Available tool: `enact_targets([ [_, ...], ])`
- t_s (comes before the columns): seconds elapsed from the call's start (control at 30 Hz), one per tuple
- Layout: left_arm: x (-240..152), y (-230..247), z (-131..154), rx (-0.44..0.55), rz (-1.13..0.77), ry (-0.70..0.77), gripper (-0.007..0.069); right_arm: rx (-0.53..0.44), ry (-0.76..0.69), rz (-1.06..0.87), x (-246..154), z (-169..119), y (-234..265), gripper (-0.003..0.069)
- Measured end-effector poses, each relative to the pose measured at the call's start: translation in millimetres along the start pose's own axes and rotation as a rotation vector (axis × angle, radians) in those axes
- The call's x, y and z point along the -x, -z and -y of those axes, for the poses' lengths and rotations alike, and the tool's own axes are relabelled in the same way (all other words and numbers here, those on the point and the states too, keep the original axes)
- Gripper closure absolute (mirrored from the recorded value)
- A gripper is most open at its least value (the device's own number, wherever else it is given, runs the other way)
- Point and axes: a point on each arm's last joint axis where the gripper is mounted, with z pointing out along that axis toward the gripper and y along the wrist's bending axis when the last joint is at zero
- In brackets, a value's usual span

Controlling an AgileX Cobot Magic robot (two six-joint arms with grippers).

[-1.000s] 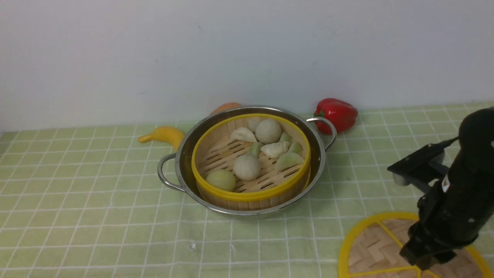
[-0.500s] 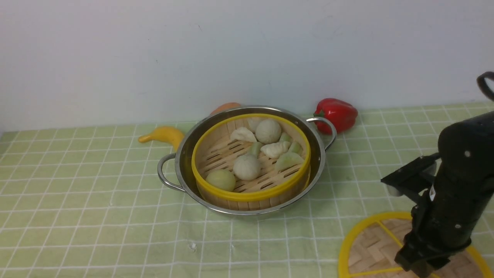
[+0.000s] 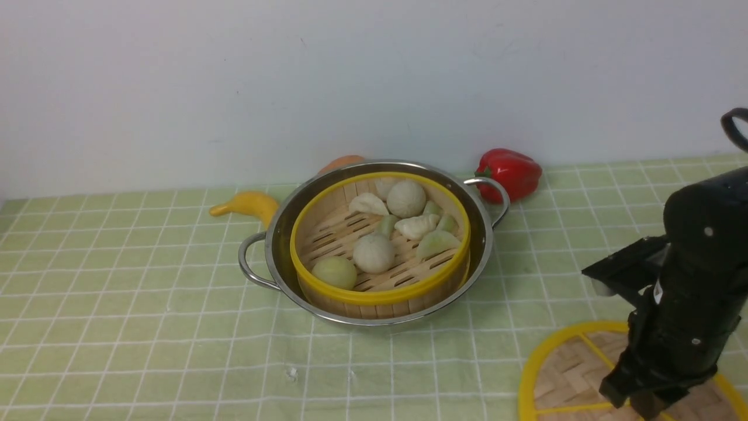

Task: Place the steamer in the pot on the green tablecloth, and put the lid on the steamer.
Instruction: 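Move the gripper down to the bamboo steamer lid and grasp its center knob, then place the bamboo steamer lid onto the steamer basket in the pot with the right gripper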

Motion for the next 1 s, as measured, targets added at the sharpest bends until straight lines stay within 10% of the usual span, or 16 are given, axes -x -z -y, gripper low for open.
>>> enact_targets([
  [0.47, 0.0, 0.0, 0.0, 0.0, 0.0, 0.0, 0.0382, 0.089, 0.203, 0.595, 29.1, -29.1, 162.2, 0.0513],
  [1.0, 0.0, 0.0, 0.0, 0.0, 0.0, 0.0, 0.0382, -0.027, 0.528, 0.657, 146.9, -110.6, 141.3, 0.0513],
])
